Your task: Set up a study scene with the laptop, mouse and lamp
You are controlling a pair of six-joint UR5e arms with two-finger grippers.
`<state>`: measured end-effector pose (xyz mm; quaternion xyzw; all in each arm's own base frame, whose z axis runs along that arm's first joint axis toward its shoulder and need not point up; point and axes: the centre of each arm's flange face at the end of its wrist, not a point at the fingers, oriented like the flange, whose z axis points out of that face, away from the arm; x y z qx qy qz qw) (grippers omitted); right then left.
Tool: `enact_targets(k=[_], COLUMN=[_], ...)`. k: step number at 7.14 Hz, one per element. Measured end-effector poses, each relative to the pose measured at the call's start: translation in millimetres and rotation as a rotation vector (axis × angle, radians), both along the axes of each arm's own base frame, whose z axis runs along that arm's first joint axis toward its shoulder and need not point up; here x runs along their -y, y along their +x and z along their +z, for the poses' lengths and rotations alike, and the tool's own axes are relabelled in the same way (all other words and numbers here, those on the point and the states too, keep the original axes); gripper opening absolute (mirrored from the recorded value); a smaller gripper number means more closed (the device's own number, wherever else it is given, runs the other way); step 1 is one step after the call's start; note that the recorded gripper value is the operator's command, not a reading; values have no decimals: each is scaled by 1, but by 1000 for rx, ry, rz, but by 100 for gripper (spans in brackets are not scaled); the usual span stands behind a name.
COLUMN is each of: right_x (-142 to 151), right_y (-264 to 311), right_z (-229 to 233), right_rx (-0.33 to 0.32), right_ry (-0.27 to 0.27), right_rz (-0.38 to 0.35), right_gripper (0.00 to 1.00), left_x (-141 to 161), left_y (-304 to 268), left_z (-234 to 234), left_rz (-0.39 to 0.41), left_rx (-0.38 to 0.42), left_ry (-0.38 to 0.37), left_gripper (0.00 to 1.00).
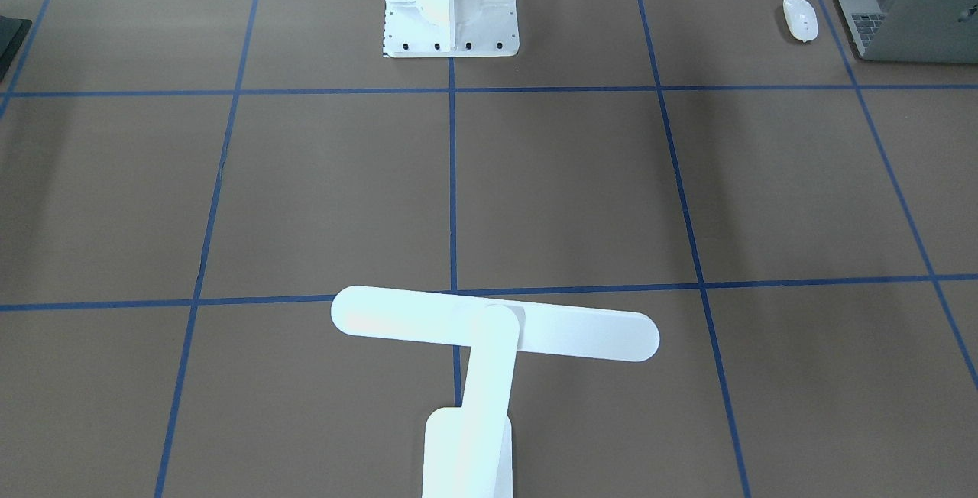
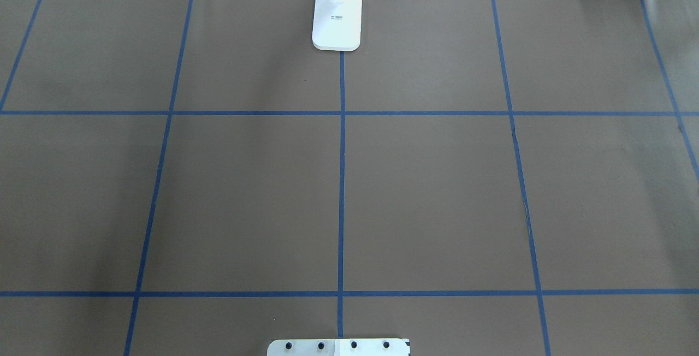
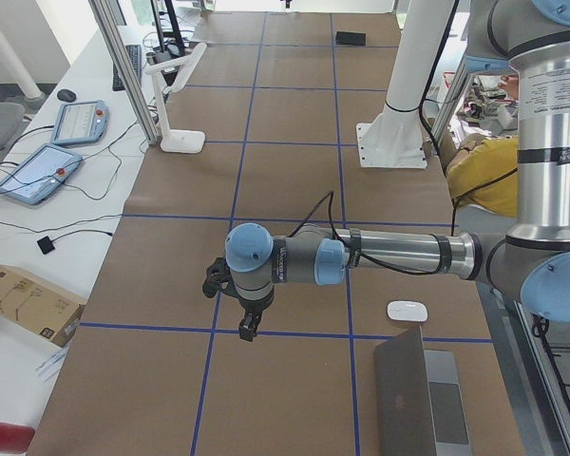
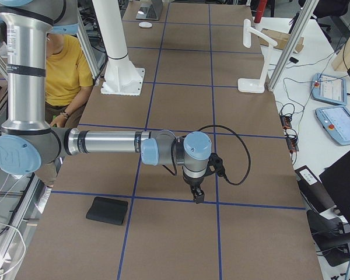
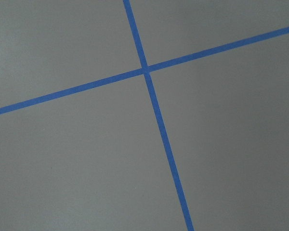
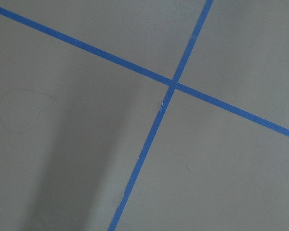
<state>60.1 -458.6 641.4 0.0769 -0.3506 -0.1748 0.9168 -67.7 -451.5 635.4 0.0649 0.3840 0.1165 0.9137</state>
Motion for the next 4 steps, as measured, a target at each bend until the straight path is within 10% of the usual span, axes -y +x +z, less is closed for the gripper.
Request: enact_targets(k=[4], right_x=[-1], right_y=[0], right_z=[6], right_rx=[1], right_ry=[-12], right_rz=[-1], right_gripper=[100], left_x=[-2], left_y=[-1], left_z=[1], left_rz=[4], left_rx=[4], left_ry=[4], left_gripper=[100])
